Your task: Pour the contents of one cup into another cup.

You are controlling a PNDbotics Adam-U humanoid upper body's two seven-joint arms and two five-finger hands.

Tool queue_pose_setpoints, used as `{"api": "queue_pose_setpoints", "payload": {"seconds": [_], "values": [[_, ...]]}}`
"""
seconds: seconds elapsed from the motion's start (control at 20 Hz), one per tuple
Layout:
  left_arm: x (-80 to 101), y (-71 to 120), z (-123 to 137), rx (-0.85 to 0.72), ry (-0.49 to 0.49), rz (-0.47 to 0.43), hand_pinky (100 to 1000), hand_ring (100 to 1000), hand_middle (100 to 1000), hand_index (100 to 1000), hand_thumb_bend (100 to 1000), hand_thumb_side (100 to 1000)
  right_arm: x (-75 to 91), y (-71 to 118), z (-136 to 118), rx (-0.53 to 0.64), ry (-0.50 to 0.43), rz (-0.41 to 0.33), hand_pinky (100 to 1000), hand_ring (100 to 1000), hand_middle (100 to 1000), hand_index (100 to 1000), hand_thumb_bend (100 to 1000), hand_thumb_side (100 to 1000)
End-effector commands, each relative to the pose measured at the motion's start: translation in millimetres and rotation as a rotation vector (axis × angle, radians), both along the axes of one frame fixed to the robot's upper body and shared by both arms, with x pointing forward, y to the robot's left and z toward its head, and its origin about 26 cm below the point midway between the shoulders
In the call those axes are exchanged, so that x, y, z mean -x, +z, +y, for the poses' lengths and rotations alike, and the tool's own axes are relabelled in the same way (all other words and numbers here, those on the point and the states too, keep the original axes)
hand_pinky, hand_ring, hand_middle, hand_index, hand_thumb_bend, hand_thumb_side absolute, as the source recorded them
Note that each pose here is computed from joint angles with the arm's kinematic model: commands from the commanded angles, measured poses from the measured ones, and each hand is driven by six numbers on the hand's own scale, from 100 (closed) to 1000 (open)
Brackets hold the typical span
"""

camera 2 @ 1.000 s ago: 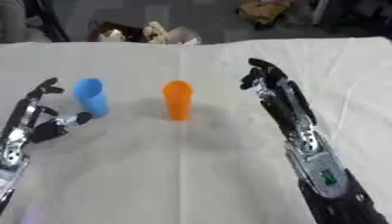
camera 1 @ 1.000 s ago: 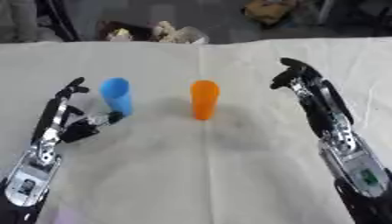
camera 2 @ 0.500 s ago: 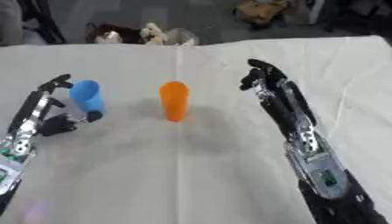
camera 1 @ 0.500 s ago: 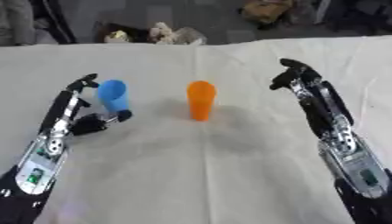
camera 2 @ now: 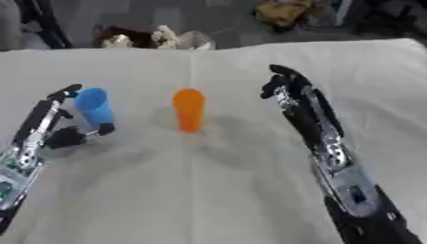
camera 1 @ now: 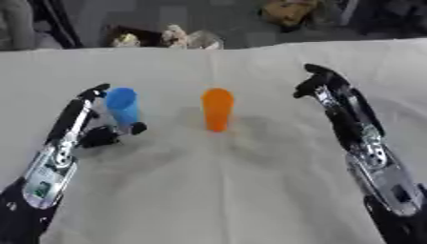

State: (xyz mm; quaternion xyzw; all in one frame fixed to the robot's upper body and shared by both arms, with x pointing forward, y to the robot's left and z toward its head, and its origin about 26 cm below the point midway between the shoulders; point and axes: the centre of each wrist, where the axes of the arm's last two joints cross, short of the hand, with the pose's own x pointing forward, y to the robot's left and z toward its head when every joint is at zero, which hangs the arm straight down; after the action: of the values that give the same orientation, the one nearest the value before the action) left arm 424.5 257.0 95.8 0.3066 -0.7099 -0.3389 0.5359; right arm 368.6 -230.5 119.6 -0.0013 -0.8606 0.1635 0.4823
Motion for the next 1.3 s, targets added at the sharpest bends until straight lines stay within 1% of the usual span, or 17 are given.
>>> {"api": "queue_pose_setpoints", "payload": {"seconds": [0.05, 0.1, 0.2, 0.4, 0.65, 0.95, 1.15, 1.3], "values": [[-4.5, 10.0, -1.8, -0.006, -0.017, -0.032, 734, 1000, 800, 966, 975, 707, -1.0, 8.5, -0.9, 0.005, 0.009, -0.026, 840, 622, 580, 870, 100, 725], [-5.2, 9.9, -2.4, -0.003, -0.021, -0.035, 777, 1000, 805, 968, 976, 709, -1.1, 8.7, -0.6, 0.005, 0.010, -0.027, 840, 622, 580, 870, 100, 725], [-6.4, 9.5, -3.4, 0.009, -0.030, -0.043, 799, 1000, 814, 973, 973, 722, -1.2, 8.9, -0.3, 0.004, 0.011, -0.027, 840, 622, 579, 870, 100, 726], [-8.7, 5.7, -4.4, 0.033, -0.044, -0.052, 804, 1000, 816, 977, 970, 730, -1.3, 9.1, 0.4, 0.004, 0.015, -0.027, 841, 622, 579, 870, 100, 727], [-10.2, -1.2, -3.0, 0.027, -0.043, -0.044, 817, 1000, 814, 974, 970, 739, -1.4, 9.0, 0.5, 0.004, 0.015, -0.026, 841, 621, 579, 870, 100, 729], [-10.7, -7.0, -2.1, 0.026, -0.036, -0.030, 788, 1000, 768, 960, 984, 709, -1.3, 8.7, 0.5, 0.004, 0.016, -0.025, 841, 621, 579, 871, 100, 730], [-11.4, -9.3, -3.6, 0.043, -0.044, -0.020, 765, 1000, 743, 945, 963, 681, -1.3, 8.3, 0.7, 0.004, 0.017, -0.024, 841, 621, 579, 871, 100, 732], [-12.4, -9.4, -4.8, 0.065, -0.048, -0.021, 740, 1000, 702, 914, 935, 651, -1.4, 8.6, 0.9, 0.004, 0.018, -0.025, 841, 621, 578, 871, 100, 732]]}}
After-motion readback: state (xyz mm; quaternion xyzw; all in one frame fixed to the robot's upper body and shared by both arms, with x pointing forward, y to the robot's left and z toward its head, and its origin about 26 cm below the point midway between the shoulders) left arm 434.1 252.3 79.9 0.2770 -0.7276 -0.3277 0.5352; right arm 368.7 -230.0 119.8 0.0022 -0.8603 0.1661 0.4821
